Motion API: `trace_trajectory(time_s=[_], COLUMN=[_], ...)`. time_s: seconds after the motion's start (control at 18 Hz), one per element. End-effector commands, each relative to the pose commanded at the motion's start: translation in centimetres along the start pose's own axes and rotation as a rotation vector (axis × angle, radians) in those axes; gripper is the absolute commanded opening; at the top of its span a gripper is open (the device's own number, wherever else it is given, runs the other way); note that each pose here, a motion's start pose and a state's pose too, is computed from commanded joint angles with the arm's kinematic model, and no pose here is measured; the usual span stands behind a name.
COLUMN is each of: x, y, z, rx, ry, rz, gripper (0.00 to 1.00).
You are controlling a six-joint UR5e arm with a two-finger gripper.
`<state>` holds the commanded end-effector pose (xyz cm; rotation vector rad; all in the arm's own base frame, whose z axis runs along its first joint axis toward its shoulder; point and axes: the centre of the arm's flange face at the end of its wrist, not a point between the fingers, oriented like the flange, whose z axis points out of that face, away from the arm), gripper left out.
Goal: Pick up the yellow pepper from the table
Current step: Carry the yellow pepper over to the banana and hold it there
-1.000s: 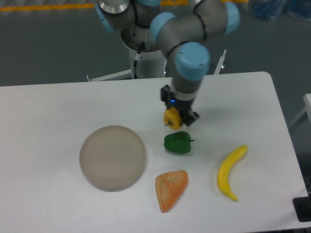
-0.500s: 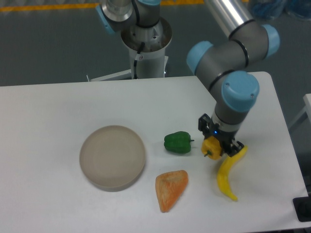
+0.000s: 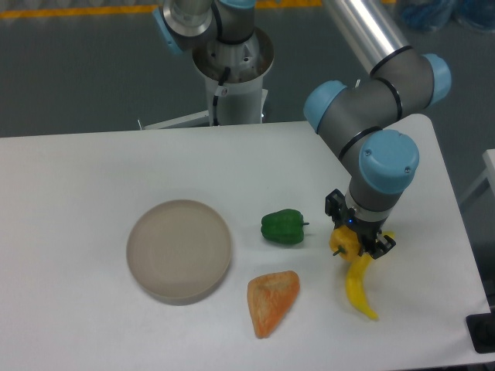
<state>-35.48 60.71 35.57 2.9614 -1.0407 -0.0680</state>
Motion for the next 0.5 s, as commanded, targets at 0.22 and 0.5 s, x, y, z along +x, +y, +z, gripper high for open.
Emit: trace_trajectory(time_s=[0.22, 0.5], x=[-0.14, -0.06], y=[-0.03, -0.09], z=[-0.59, -0.46], rx=[0.004, 0.001], ry=[-0.016, -0.015], rz=[0.017, 0.026], gripper=[0.22, 0.22])
